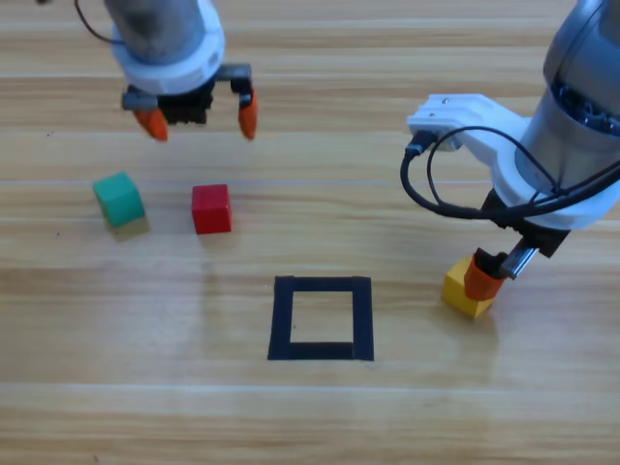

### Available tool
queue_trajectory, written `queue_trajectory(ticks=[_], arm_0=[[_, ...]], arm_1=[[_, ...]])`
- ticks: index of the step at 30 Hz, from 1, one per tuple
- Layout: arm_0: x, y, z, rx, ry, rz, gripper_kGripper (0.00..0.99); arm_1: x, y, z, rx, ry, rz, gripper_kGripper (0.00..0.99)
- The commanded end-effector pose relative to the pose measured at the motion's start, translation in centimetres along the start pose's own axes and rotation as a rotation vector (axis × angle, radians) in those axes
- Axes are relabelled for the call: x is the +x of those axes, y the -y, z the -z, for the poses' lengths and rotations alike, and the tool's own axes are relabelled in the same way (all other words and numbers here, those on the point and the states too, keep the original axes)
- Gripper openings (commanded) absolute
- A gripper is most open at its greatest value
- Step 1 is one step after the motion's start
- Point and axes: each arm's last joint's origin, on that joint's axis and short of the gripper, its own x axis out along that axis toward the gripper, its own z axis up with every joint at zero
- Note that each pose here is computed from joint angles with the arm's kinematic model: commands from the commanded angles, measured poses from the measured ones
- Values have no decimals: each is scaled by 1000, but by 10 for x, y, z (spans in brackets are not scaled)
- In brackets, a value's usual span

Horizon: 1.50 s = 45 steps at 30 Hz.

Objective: Stack the blocks in the rectangular block: red at the bottom, yellow in the middle, green on top

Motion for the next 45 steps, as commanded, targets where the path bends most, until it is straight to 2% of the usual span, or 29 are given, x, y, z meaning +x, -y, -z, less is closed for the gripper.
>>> queue_trajectory(ticks=[1,12,18,20,24,26,29,31,32,34,36,37,39,45], arm_0=[[67,-12,-6,-49,-127,-88,960],[98,-8,-2,-73,-198,-93,960],[109,-7,-2,-87,-210,-103,960],[114,-6,-1,-89,-217,-108,959],[121,-5,0,-95,-224,-117,925],[123,-5,1,-96,-227,-119,871],[129,-5,2,-90,-234,-123,796],[132,-6,2,-87,-236,-126,706],[132,-5,3,-84,-236,-127,595],[132,-5,3,-82,-234,-129,365],[129,-6,2,-74,-229,-128,143],[128,-5,2,-66,-228,-124,100],[122,3,5,-35,-218,-109,61],[95,34,18,90,-206,-23,61]], arm_1=[[35,4,-2,-13,-65,-76,979],[58,2,-13,-23,-81,-90,948],[69,3,-19,-23,-91,-87,891],[73,3,-22,-24,-94,-86,842],[81,3,-25,-24,-106,-85,821],[86,3,-25,-26,-119,-74,808],[88,3,-25,-27,-125,-62,698],[88,3,-23,-28,-132,-62,482],[87,4,-22,-23,-137,-62,417],[86,9,-20,-13,-161,-65,353],[80,16,-16,4,-168,-67,353],[75,20,-14,15,-167,-64,353],[62,25,-10,31,-155,-62,353],[29,42,3,112,-85,-87,353]])
